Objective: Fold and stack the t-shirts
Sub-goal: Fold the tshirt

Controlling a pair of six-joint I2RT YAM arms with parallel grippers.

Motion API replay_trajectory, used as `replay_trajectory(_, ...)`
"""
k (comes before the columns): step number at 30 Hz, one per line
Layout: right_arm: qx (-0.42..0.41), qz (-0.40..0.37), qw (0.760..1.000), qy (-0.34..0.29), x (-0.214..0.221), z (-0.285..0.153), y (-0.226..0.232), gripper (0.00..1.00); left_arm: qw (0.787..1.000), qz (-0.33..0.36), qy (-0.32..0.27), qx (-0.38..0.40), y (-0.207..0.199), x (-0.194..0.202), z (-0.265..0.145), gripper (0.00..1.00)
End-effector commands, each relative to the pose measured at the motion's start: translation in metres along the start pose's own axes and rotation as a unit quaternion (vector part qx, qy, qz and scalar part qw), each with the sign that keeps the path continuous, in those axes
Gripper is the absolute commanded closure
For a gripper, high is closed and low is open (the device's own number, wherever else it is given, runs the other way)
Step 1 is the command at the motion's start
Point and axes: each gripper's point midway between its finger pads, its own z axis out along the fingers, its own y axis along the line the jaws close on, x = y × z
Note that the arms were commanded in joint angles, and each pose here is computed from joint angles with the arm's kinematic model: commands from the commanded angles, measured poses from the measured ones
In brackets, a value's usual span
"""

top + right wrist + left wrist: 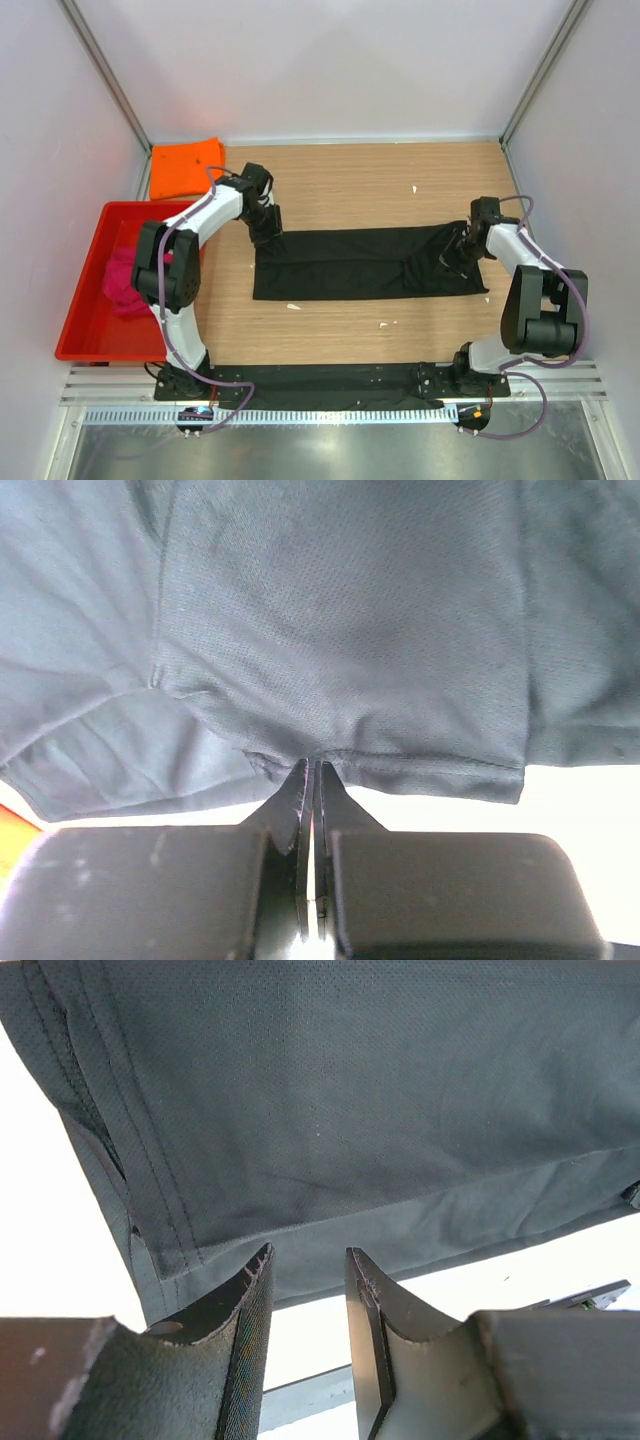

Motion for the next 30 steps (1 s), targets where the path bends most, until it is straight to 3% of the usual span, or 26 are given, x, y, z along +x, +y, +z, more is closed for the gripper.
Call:
replay_trajectory(1, 0.023, 0.010, 1.000, -0.006, 0.002, 0.003, -0.019, 0.99, 0.999, 0.017, -0.025, 0.019, -0.010, -0.003, -0.014, 0.65)
replay_trajectory(9, 0.050, 0.022, 0.999, 0.003, 0.004, 0.019, -0.041, 0.99, 0.999, 0.025, -0.021, 0.023, -0.012, -0.005, -0.013, 0.65)
replay_trajectory(16, 0.051, 0.021, 0.998, -0.035, -0.018, -0.014, -0.027, 0.99, 0.999, 0.032, -0.020, 0.020, -0.011, -0.005, -0.014, 0.65)
replay_trajectory(22, 0.092, 0.032, 0.992, -0.082, -0.033, -0.034, -0.042, 0.96, 0.999, 0.036, -0.021, 0.023, -0.014, -0.009, -0.014, 0.64)
replay_trajectory(26, 0.102, 0.048, 0.991, -0.071, -0.033, -0.027, -0.057, 0.96, 0.999, 0.038, -0.013, 0.025, -0.014, -0.007, -0.010, 0.64)
replay_trajectory(30, 0.062, 0.055, 0.995, -0.055, -0.024, -0.022, -0.049, 0.95, 0.999, 0.043, -0.011, 0.021, -0.012, -0.006, -0.013, 0.64)
